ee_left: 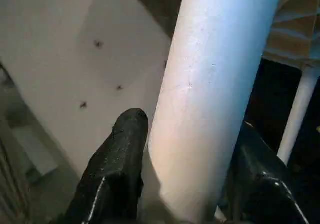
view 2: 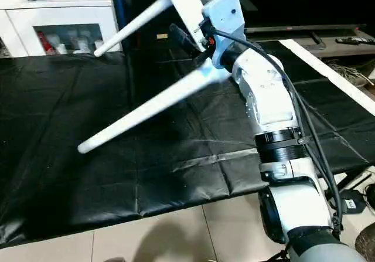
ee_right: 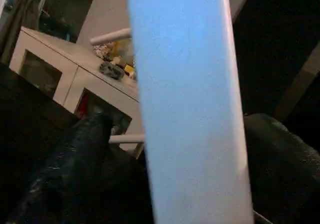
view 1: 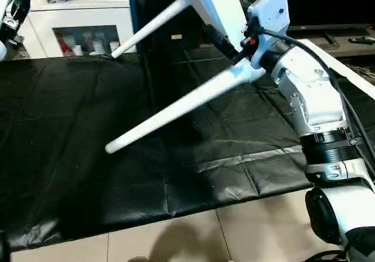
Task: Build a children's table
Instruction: Flip table
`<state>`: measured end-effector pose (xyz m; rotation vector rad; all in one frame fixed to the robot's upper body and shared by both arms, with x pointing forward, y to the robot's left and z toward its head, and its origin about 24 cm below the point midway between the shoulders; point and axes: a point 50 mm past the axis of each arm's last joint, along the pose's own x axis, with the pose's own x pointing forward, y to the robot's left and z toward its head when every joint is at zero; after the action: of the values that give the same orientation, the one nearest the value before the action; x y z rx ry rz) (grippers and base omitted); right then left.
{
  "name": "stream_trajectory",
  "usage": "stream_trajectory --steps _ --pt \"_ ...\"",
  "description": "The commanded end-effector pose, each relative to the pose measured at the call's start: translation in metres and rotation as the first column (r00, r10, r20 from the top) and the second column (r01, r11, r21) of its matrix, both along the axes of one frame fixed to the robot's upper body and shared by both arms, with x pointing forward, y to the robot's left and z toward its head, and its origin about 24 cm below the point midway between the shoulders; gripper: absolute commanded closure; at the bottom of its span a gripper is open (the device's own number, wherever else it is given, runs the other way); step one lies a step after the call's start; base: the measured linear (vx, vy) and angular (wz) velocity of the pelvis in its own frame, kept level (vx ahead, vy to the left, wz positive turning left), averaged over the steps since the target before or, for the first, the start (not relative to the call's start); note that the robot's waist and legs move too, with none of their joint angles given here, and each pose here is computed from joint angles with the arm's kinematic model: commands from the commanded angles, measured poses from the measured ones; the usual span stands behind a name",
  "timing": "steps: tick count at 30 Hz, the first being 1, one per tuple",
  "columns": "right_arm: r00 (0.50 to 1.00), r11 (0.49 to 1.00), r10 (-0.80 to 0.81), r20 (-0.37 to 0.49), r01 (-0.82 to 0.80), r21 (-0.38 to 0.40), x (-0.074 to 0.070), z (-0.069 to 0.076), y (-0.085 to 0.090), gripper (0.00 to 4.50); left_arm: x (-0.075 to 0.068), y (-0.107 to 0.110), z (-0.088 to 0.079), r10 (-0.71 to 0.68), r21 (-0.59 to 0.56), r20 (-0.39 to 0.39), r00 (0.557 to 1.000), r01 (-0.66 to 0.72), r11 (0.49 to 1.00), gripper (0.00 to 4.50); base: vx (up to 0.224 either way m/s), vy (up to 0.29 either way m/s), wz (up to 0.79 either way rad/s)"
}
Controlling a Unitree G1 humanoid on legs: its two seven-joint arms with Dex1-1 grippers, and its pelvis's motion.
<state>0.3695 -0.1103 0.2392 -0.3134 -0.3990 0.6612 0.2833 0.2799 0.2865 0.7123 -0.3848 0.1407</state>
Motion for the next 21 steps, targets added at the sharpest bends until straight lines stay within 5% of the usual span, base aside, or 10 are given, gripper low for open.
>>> stream_trajectory --steps 1,6,8,14,18,21 --pt "0.994 0.994 0.108 0.013 -0.108 -0.013 -0.007 -0.001 0.014 0.01 0.009 0.007 -0.019 0.020 -0.163 -0.064 0.998 -0.030 0.986 2.55 0.000 0.000 0.00" --pt "0.949 0.935 0.292 0.122 -0.310 0.172 -0.028 0.025 0.016 0.00 0.007 0.006 -0.020 0.005 -0.152 -0.067 0.998 -0.015 0.988 2.55 0.000 0.000 0.00" --pt "0.922 0.904 0.370 0.119 -0.386 0.181 -0.037 0.024 0.017 0.00 0.007 0.006 -0.020 0.007 -0.140 -0.071 0.997 -0.017 0.990 2.55 0.000 0.000 0.00" --pt "0.798 0.816 0.575 -0.182 -0.544 0.194 -0.061 -0.040 0.032 0.00 0.005 0.004 -0.018 -0.001 -0.138 -0.072 0.997 -0.009 0.990 2.59 0.000 0.000 0.00" --pt "0.805 0.879 0.477 -0.352 -0.432 0.201 -0.056 -0.093 0.034 0.00 0.004 0.005 -0.018 0.003 -0.143 -0.072 0.997 -0.013 0.990 2.59 0.000 0.000 0.00" --pt "0.815 0.916 0.398 -0.421 -0.330 0.227 -0.049 -0.113 0.029 0.00 0.004 0.006 -0.018 0.003 -0.139 -0.074 0.997 -0.013 0.990 2.59 0.000 0.000 0.00"
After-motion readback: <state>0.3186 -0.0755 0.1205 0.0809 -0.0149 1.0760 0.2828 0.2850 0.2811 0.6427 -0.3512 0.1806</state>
